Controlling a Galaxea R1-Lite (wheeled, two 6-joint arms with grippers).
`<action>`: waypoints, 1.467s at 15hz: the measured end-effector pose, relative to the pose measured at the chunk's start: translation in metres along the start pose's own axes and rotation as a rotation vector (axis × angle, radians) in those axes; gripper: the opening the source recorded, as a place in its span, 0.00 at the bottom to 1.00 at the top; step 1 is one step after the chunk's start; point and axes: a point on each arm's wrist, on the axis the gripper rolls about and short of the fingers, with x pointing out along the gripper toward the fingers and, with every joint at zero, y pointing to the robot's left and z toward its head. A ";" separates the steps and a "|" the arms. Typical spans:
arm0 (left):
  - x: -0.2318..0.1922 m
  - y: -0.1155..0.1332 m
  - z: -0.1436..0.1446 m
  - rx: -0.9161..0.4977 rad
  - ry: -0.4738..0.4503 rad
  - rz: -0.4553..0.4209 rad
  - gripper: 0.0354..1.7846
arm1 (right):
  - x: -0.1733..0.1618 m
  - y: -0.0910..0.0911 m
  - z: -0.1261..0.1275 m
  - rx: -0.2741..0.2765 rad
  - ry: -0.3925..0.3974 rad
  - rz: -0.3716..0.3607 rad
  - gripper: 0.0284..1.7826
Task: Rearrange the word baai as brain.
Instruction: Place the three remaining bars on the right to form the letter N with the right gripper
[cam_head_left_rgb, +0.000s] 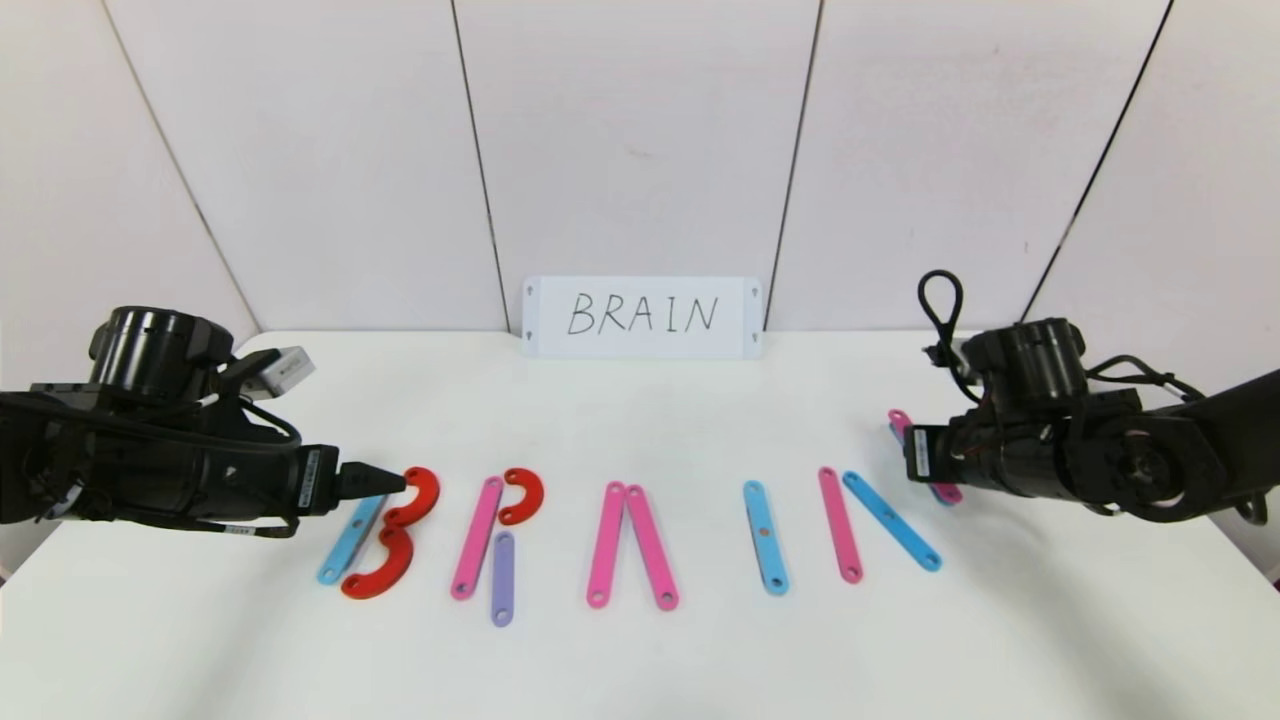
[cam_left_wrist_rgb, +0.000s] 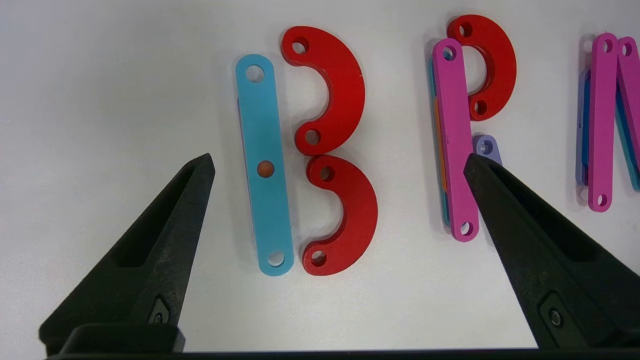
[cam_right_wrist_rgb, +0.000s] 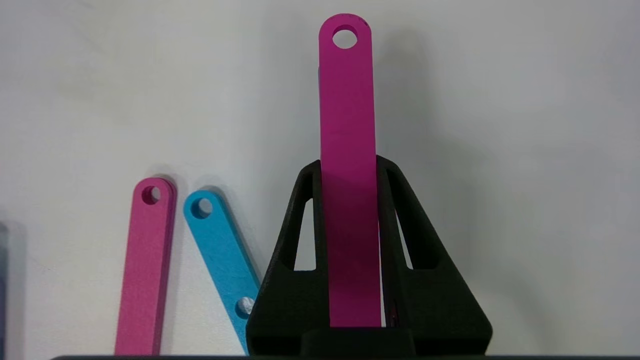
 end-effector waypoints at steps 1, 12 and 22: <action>0.000 0.000 0.000 0.000 0.000 0.000 0.98 | 0.000 -0.003 -0.004 0.004 -0.008 -0.003 0.16; 0.000 0.000 0.000 -0.001 0.001 0.002 0.98 | 0.000 -0.001 -0.033 -0.013 0.065 0.001 0.16; 0.000 0.000 0.000 -0.001 -0.001 0.001 0.98 | 0.000 0.007 -0.040 0.008 0.056 0.018 0.16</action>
